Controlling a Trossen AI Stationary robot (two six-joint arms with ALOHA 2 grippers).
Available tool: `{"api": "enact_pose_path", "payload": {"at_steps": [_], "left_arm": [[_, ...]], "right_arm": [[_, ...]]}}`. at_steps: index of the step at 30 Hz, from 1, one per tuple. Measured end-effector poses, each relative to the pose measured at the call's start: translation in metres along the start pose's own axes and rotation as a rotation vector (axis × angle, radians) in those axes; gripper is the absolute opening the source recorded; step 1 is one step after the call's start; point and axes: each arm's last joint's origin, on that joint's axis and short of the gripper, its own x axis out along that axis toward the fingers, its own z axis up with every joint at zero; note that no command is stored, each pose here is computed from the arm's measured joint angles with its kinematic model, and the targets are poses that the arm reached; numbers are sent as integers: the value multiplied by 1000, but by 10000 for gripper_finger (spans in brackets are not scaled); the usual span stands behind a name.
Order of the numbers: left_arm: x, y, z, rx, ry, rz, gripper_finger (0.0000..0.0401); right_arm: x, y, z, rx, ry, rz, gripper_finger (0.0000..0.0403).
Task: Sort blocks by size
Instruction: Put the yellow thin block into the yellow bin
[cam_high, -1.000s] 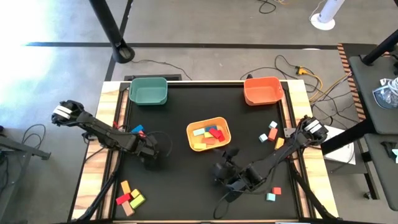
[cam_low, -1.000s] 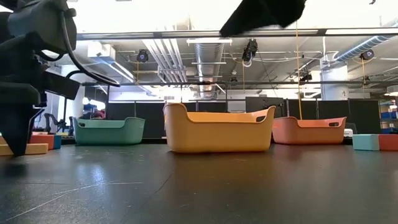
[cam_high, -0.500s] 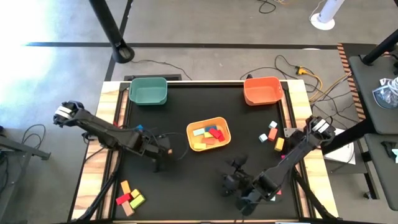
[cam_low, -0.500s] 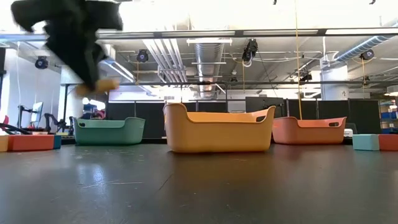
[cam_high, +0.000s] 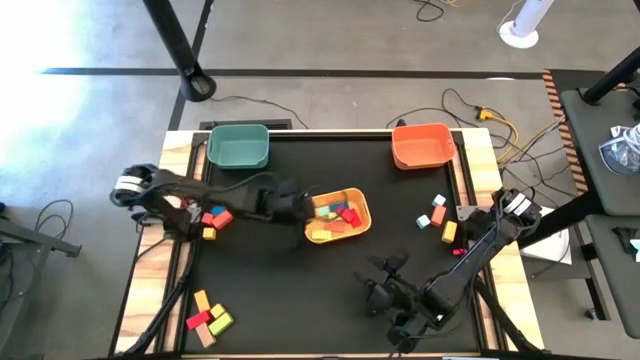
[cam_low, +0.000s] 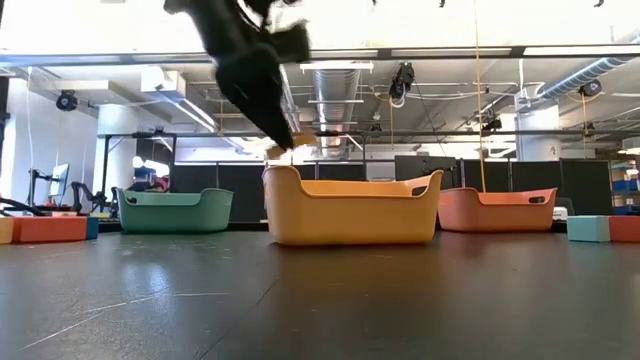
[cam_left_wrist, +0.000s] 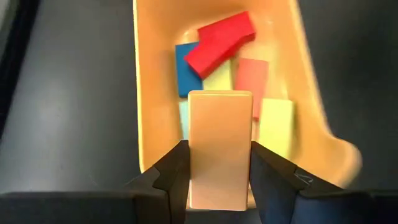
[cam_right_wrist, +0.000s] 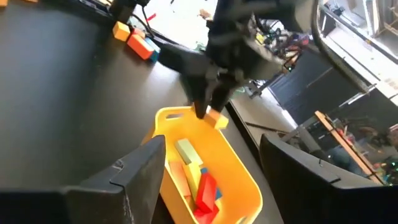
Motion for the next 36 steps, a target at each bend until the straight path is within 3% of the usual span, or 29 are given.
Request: {"api": "enact_pose_path", "payload": {"at_steps": [5, 10, 17, 26, 36], "left_arm": [[35, 15, 18, 11, 46, -95, 124], [64, 16, 30, 32, 76, -103, 124], [88, 11, 28, 33, 198, -128, 124], [100, 10, 22, 20, 218, -125, 142], [90, 10, 27, 24, 205, -102, 217]], "right_arm": [[-10, -7, -3, 31, 5, 10, 259], [-28, -15, -5, 86, -9, 39, 267], [-41, -17, -12, 126, -9, 56, 261], [-40, -17, -13, 145, -3, 57, 258], [-40, -17, -13, 144, -3, 56, 282]]}}
